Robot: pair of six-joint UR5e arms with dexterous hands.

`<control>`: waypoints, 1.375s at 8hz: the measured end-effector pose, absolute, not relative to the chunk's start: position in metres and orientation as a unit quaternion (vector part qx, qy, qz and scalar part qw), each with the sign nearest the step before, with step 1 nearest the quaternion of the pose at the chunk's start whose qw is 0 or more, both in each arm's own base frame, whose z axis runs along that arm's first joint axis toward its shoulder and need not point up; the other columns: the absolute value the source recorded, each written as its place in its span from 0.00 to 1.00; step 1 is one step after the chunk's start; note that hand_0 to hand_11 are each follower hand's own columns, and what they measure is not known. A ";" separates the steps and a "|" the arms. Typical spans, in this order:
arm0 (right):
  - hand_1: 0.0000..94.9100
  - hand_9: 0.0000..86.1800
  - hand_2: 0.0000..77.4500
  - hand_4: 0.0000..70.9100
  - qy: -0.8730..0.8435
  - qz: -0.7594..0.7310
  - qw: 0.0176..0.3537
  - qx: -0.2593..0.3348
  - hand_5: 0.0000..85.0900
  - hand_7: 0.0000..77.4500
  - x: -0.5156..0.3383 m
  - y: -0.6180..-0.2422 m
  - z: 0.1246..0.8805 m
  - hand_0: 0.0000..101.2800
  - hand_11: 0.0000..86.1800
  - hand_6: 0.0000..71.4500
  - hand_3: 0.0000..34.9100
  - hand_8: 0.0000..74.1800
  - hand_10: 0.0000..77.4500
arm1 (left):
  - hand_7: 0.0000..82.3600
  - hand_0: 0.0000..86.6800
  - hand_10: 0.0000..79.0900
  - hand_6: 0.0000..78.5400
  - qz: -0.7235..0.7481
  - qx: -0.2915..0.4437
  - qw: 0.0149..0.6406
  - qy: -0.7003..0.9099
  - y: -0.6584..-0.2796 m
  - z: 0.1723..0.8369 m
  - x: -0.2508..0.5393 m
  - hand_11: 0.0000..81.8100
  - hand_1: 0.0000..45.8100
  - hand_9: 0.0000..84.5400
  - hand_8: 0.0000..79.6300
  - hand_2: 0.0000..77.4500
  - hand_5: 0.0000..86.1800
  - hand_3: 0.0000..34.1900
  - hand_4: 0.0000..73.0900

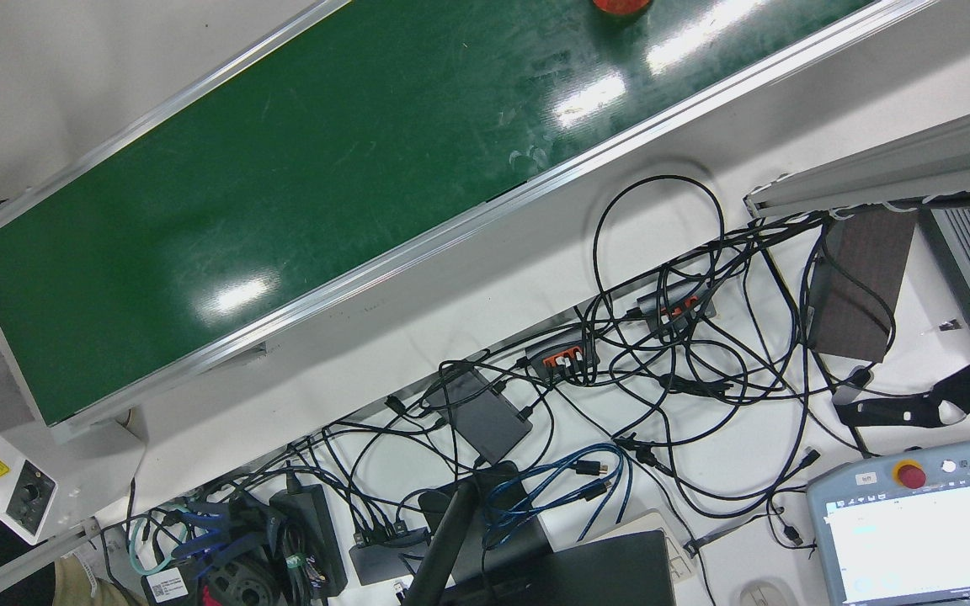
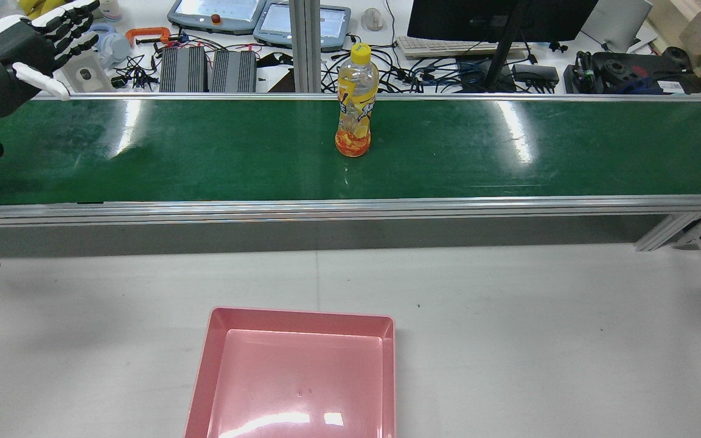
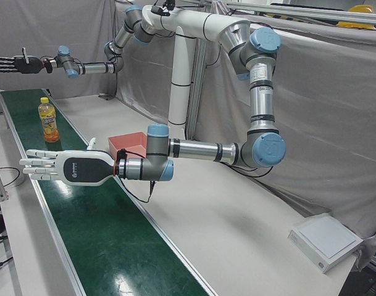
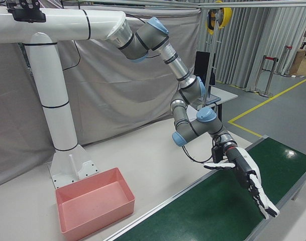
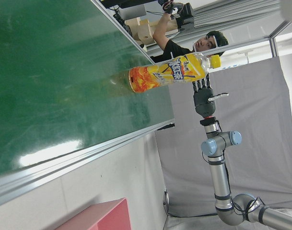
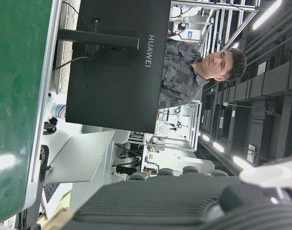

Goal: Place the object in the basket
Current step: 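Move the left hand along the conveyor toward the orange-labelled bottle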

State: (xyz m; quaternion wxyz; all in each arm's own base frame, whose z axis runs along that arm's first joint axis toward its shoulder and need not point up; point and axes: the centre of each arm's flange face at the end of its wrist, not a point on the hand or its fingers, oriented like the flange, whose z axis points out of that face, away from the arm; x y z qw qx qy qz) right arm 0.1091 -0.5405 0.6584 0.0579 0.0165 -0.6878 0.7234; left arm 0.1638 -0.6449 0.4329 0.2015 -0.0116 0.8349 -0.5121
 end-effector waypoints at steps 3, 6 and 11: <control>0.00 0.00 0.01 0.00 -0.688 0.723 0.058 0.017 0.00 0.01 0.109 -0.541 0.658 0.00 0.00 0.00 0.01 0.00 0.00 | 0.01 0.65 0.05 0.01 -0.526 -0.011 0.221 0.821 -0.640 0.436 0.178 0.10 0.14 0.01 0.00 0.00 0.11 0.00 0.10; 0.00 0.00 0.01 0.00 -0.688 0.723 0.058 0.017 0.00 0.01 0.109 -0.541 0.658 0.00 0.00 0.00 0.01 0.00 0.00 | 0.01 0.65 0.06 0.01 -0.528 -0.007 0.224 0.819 -0.642 0.431 0.179 0.10 0.11 0.01 0.00 0.00 0.08 0.00 0.09; 0.00 0.00 0.01 0.00 -0.688 0.723 0.058 0.017 0.00 0.01 0.109 -0.541 0.658 0.00 0.00 0.00 0.01 0.00 0.00 | 0.01 0.64 0.06 0.01 -0.515 -0.009 0.219 0.829 -0.646 0.410 0.185 0.11 0.13 0.01 0.00 0.00 0.08 0.00 0.08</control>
